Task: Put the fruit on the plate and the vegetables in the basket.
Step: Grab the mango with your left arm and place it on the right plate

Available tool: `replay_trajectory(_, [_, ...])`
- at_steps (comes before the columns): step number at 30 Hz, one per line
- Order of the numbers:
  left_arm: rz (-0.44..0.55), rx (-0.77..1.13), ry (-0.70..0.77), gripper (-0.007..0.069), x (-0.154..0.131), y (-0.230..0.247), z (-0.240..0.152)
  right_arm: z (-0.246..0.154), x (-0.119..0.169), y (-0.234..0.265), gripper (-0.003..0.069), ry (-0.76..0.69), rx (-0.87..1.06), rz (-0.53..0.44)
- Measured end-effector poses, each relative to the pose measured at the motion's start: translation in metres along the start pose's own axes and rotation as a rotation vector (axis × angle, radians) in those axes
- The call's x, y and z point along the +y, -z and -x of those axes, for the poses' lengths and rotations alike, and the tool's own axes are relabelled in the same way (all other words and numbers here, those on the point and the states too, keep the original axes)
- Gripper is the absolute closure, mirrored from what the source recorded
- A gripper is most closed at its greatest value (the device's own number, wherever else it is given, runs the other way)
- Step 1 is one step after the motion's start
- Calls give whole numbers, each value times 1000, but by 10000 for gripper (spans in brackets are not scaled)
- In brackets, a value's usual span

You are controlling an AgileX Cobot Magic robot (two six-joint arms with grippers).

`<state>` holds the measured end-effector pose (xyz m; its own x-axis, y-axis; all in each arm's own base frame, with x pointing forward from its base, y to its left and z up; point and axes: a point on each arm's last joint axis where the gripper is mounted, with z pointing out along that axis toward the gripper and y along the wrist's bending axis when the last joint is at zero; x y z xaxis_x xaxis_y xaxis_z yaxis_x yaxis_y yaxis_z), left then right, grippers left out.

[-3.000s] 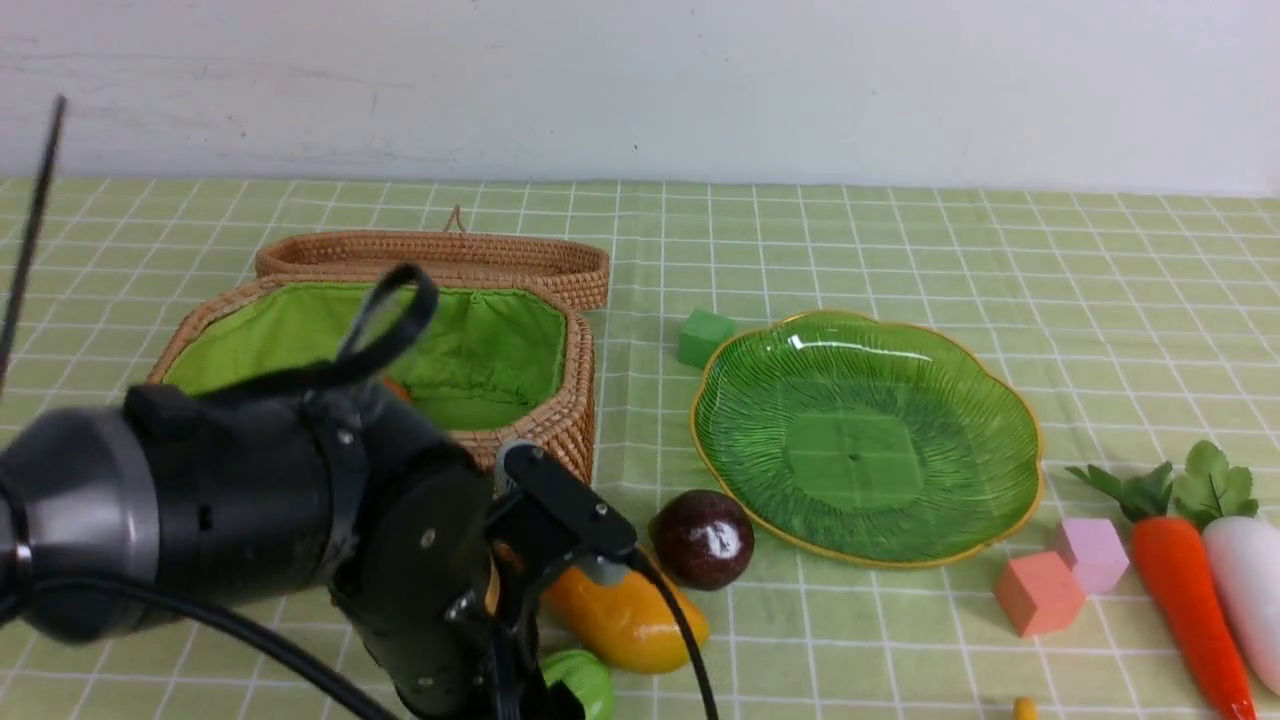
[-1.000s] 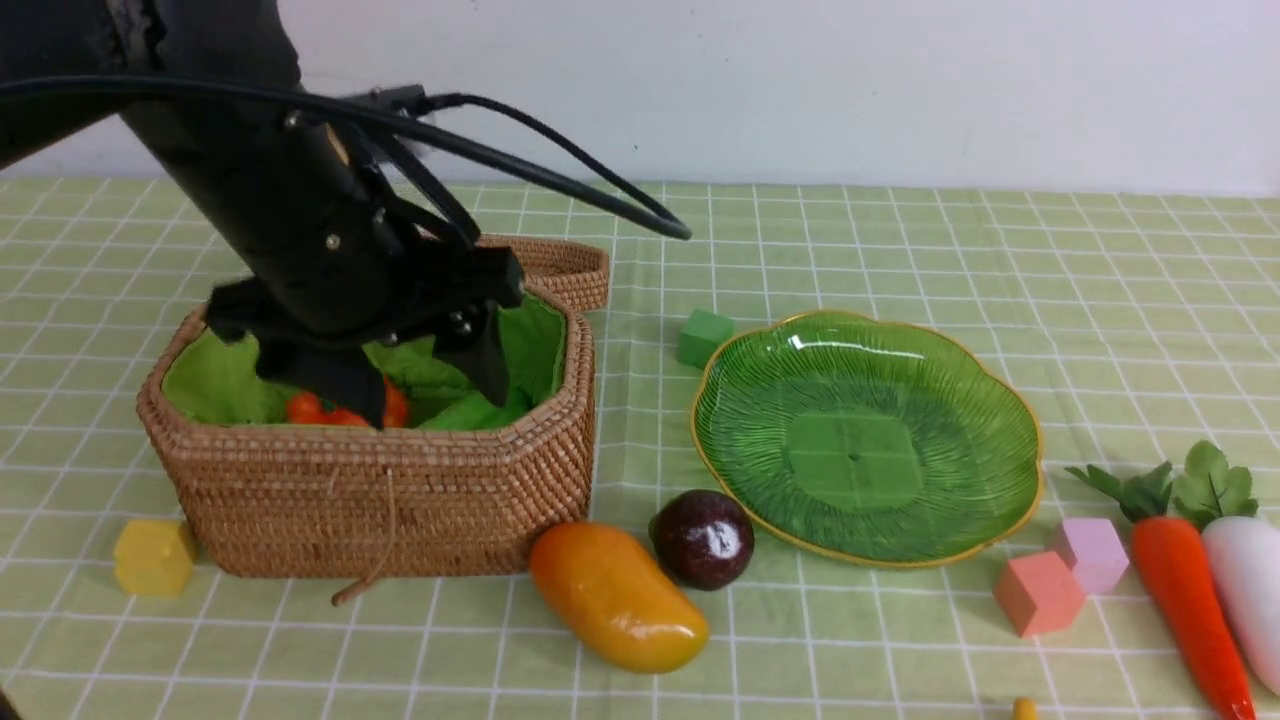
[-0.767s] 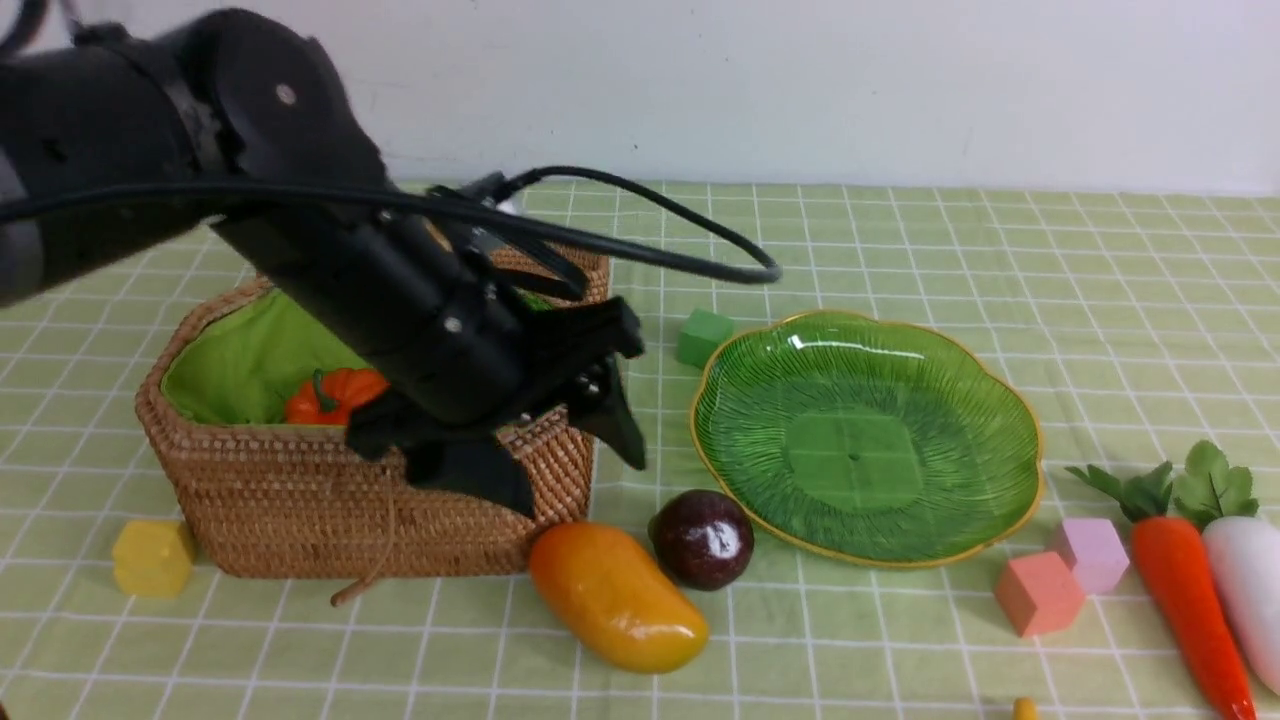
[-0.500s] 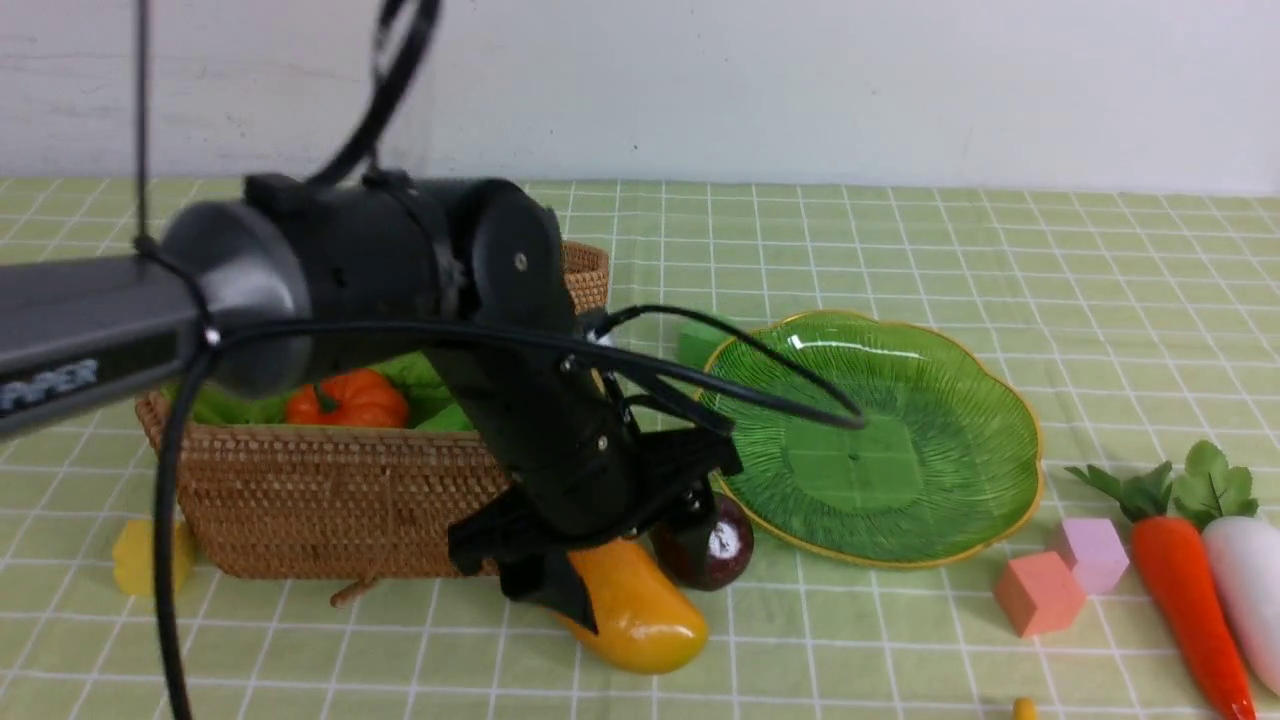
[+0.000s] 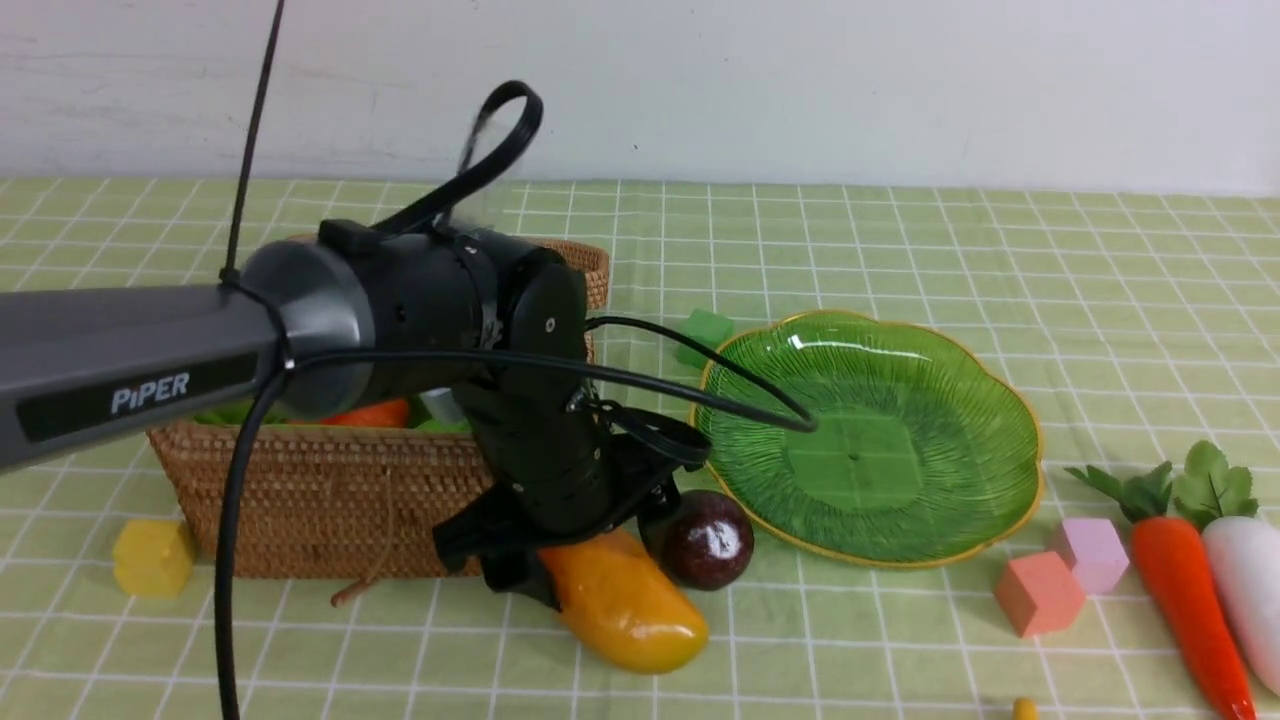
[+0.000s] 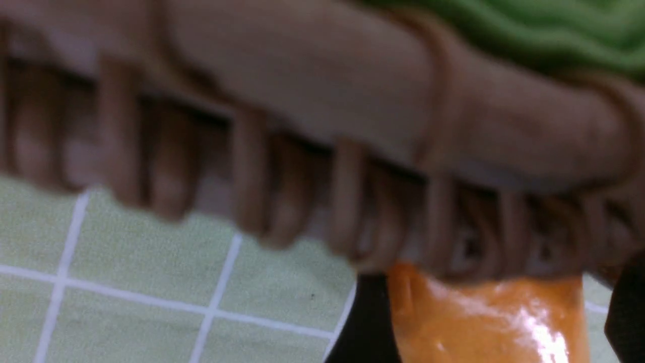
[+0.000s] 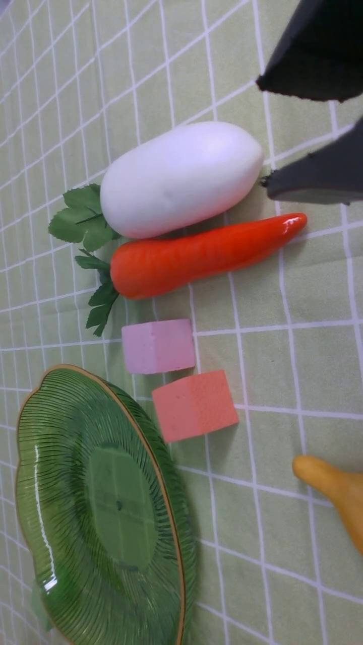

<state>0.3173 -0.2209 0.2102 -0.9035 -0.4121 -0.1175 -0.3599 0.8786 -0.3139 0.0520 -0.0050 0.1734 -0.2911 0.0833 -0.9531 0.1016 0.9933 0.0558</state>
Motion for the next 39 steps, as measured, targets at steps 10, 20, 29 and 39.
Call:
replay_trajectory(10, [25,17,1,55,1,-14,0,0,0,0,419,0,0,0])
replay_trajectory(20, [44,95,-186,95,3,-13,-6,0,0,0,419,0,0,0])
replay_trajectory(29, [134,292,-397,95,15,3,-22,0,0,0,419,0,0,0])
replay_trajectory(39, [46,294,-523,96,13,42,-30,0,0,0,419,0,0,0])
